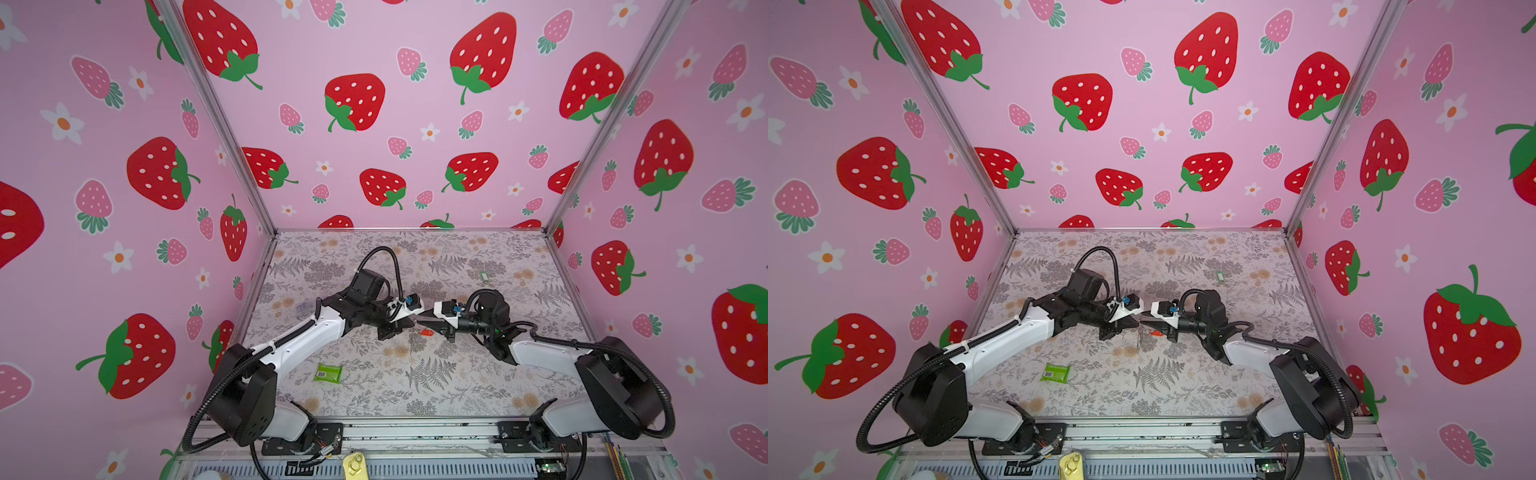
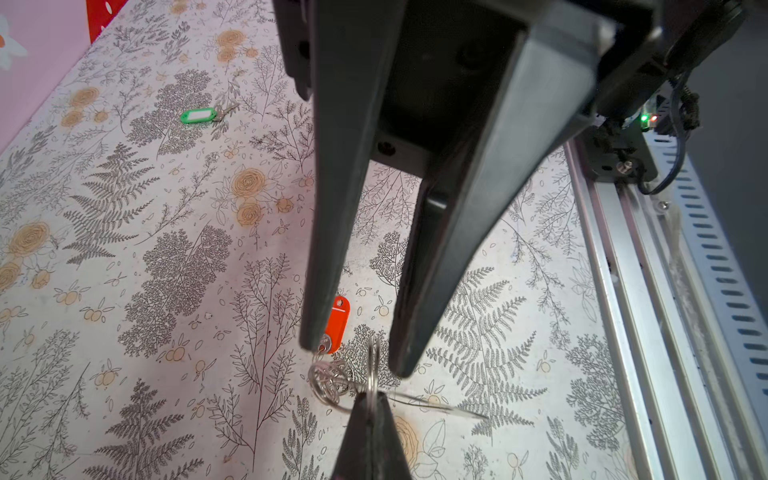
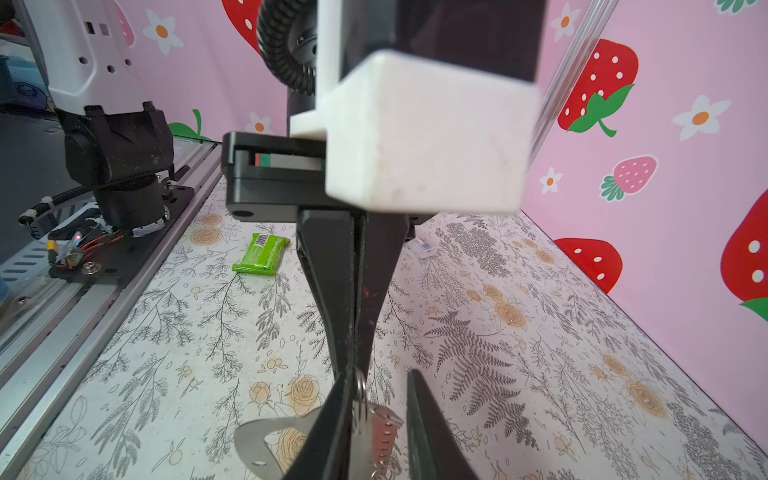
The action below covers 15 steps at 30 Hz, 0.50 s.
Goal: Put the keys on the keyring
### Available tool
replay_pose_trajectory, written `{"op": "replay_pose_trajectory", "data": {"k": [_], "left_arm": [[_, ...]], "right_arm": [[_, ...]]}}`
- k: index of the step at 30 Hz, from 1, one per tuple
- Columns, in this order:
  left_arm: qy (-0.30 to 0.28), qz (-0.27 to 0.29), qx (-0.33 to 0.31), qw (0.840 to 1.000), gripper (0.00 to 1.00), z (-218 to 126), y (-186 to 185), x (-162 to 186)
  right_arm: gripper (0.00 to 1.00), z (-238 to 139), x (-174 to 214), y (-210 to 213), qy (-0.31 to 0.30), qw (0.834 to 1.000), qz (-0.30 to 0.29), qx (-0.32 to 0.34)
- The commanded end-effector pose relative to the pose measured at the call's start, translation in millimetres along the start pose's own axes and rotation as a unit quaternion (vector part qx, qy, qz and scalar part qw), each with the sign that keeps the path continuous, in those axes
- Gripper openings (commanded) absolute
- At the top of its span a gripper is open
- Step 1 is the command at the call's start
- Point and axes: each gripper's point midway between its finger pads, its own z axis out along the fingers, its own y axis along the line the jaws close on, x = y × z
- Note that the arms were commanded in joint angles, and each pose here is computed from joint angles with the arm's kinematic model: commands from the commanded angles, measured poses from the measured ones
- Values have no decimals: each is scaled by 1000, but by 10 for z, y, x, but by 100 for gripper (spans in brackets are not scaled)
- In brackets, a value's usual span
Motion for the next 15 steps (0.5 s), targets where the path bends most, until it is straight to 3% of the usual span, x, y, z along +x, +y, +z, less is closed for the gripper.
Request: {"op": "replay_pose_trajectory", "data": {"k": [1, 9, 15], "left_arm": [[-4, 22, -3, 1000, 0, -36, 38, -137], [5, 24, -2, 1000, 0, -21, 16, -113], [12, 25, -4, 1000, 0, -19, 13, -82]], "right_arm": [[22, 48, 10, 57, 0, 1000, -1, -24], [10, 58, 61, 87, 8, 999, 1, -32], [10, 51, 54, 89, 9, 999, -2, -32]]}}
